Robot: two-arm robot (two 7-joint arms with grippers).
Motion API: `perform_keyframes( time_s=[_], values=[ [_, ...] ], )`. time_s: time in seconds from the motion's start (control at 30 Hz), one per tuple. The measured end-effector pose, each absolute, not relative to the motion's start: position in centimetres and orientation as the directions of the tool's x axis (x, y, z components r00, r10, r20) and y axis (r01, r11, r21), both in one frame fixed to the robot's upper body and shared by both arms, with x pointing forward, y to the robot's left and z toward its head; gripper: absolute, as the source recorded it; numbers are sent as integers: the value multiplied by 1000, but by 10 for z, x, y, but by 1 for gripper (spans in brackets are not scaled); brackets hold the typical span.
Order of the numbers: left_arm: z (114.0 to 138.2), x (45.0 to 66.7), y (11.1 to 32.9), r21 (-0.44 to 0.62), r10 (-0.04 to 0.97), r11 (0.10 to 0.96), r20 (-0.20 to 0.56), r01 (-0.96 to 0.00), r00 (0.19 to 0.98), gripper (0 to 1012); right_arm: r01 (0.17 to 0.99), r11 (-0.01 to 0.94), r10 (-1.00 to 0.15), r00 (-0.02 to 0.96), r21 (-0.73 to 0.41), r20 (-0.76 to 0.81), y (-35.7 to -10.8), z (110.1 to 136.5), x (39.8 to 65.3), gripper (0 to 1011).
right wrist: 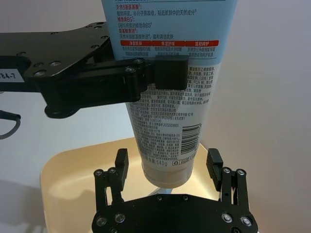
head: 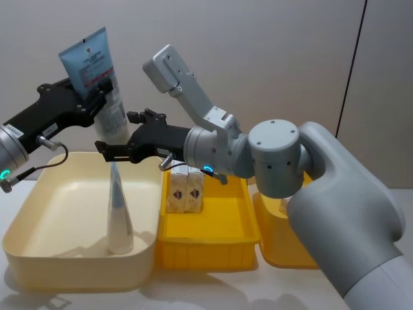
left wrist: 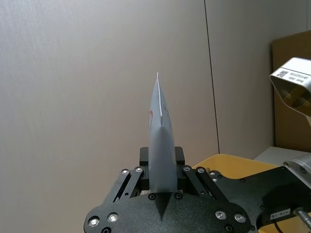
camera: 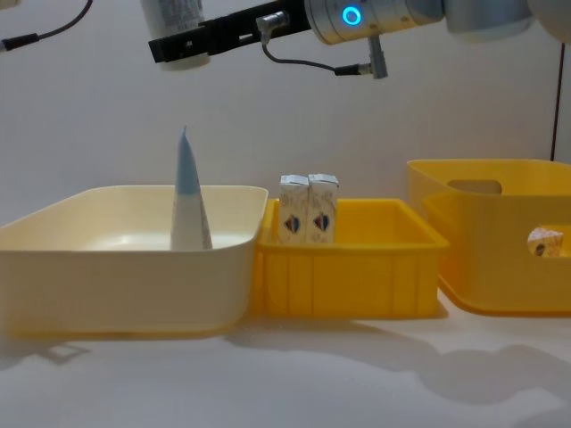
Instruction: Bimanual collaborative sorting of washing and personal care products
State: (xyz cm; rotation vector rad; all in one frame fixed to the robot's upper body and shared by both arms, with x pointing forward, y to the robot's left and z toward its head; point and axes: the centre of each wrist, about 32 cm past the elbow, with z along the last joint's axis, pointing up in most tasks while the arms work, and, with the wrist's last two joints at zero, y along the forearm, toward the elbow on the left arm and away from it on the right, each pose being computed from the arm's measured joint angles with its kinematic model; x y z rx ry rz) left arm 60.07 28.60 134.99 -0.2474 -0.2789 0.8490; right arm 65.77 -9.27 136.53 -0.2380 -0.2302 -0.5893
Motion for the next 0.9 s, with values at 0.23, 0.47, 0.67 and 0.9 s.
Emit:
perform_keyframes(
  time_s=[0.23, 0.47, 0.67, 0.9],
  values=[
    [1351, 599, 286, -321, 759, 643, 149, -695, 634, 277, 576, 802, -525, 805, -156, 277, -88, 1366, 661, 1001],
    [1351, 599, 286, -319, 755, 648, 151, -691, 638, 278, 590, 792, -537, 796, -160, 278, -84, 1368, 665, 1001],
    [1351, 599, 286, -319, 753, 650, 152, -690, 640, 277, 592, 789, -538, 795, -166, 280, -81, 1369, 667, 1001],
    [1352, 600, 286, -317, 755, 649, 153, -692, 638, 278, 579, 797, -526, 804, -169, 277, -79, 1371, 667, 1001]
  ],
)
